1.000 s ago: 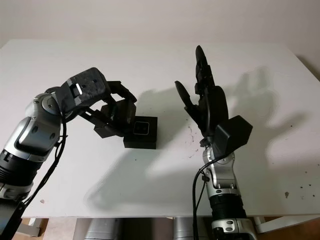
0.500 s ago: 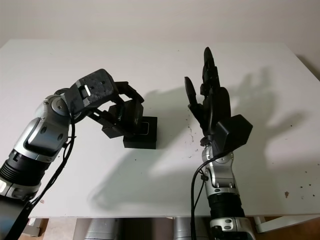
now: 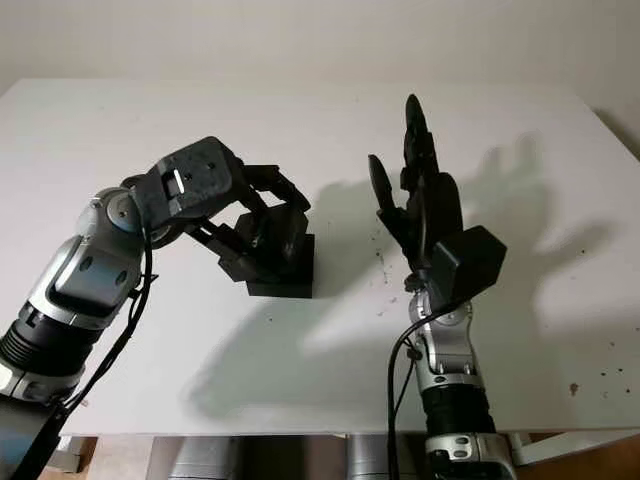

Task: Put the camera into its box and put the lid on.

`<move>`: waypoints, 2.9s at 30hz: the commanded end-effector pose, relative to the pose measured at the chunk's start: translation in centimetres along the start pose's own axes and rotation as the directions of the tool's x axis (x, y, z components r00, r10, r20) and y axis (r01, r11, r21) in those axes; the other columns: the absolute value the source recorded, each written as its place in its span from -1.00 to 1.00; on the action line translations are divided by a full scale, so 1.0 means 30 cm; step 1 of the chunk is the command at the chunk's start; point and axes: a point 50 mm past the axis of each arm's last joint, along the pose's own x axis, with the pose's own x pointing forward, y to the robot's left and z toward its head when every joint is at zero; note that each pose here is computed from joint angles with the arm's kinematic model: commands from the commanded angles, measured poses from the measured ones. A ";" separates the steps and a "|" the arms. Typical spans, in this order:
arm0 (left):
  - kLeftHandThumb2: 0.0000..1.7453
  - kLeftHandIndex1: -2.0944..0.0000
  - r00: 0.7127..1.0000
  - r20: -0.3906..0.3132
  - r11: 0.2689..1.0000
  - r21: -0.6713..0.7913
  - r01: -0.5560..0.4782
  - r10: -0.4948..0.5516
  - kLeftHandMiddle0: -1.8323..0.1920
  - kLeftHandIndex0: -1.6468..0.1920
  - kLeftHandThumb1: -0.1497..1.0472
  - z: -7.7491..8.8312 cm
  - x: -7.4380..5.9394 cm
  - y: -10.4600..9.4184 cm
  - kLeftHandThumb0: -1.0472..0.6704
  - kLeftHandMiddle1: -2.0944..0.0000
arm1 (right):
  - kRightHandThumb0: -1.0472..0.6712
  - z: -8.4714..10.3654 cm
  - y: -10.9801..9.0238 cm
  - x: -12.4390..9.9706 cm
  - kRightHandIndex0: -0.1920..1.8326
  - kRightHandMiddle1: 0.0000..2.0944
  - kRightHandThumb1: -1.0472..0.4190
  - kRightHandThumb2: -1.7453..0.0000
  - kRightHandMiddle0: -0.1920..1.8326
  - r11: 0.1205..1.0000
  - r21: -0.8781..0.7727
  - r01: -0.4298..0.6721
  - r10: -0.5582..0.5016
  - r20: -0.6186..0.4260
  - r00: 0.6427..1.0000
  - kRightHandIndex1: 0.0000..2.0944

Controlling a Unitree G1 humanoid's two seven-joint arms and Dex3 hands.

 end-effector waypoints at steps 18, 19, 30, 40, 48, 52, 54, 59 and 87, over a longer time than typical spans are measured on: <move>-0.94 -0.49 0.997 -0.073 1.000 0.010 0.026 -0.025 0.33 0.47 0.78 -0.009 0.046 -0.042 0.06 -0.63 | -0.52 0.037 0.002 0.004 -0.91 -0.95 -1.00 0.59 -0.79 1.000 -0.015 -0.007 0.007 0.037 0.999 -0.95; -0.94 -0.49 0.997 -0.071 1.000 0.011 0.019 -0.019 0.33 0.47 0.77 -0.009 0.048 -0.042 0.07 -0.62 | -0.52 0.036 0.001 0.003 -0.90 -0.95 -1.00 0.59 -0.79 1.000 -0.013 -0.007 0.008 0.037 0.999 -0.95; -0.94 -0.49 0.998 -0.062 1.000 -0.019 -0.021 0.020 0.34 0.48 0.77 -0.004 0.070 -0.035 0.07 -0.61 | -0.54 0.026 0.004 -0.003 -0.90 -0.94 -1.00 0.59 -0.78 1.000 -0.006 -0.006 0.006 0.013 1.000 -0.95; -0.94 -0.37 1.000 -0.019 0.999 0.027 -0.017 0.018 0.37 0.44 0.78 0.038 0.076 -0.052 0.06 -0.52 | -0.54 0.024 0.013 -0.003 -0.90 -0.94 -1.00 0.60 -0.77 1.000 -0.005 -0.014 0.014 0.020 1.000 -0.95; -0.94 -0.37 1.000 0.000 1.000 0.029 -0.003 0.003 0.42 0.44 0.77 0.055 0.082 -0.068 0.05 -0.51 | -0.56 0.018 0.018 -0.004 -0.89 -0.94 -1.00 0.61 -0.76 1.000 0.014 -0.010 0.010 0.006 1.000 -0.95; -0.94 -0.38 1.000 0.013 1.000 0.021 0.003 -0.003 0.39 0.43 0.76 0.070 0.085 -0.071 0.05 -0.54 | -0.56 0.015 0.018 -0.008 -0.90 -0.94 -1.00 0.61 -0.75 1.000 0.008 -0.008 0.008 -0.009 1.000 -0.95; -0.94 -0.39 1.000 0.016 1.000 0.017 0.005 -0.006 0.38 0.43 0.76 0.076 0.086 -0.074 0.06 -0.55 | -0.56 0.013 0.019 -0.009 -0.90 -0.94 -1.00 0.61 -0.75 1.000 0.006 -0.006 0.006 -0.013 1.000 -0.95; -0.94 -0.38 1.000 -0.006 0.999 0.034 0.017 -0.017 0.34 0.44 0.76 0.078 0.091 -0.081 0.05 -0.53 | -0.58 0.011 0.021 -0.011 -0.90 -0.94 -1.00 0.61 -0.76 1.000 0.014 -0.009 0.009 -0.017 1.000 -0.95; -0.41 1.00 0.940 -0.237 0.945 0.161 0.286 -0.244 1.00 1.00 1.00 0.045 0.044 -0.191 -0.63 1.00 | -0.58 0.008 0.020 -0.015 -0.88 -0.94 -1.00 0.62 -0.74 0.999 0.037 -0.015 0.016 -0.011 1.000 -0.95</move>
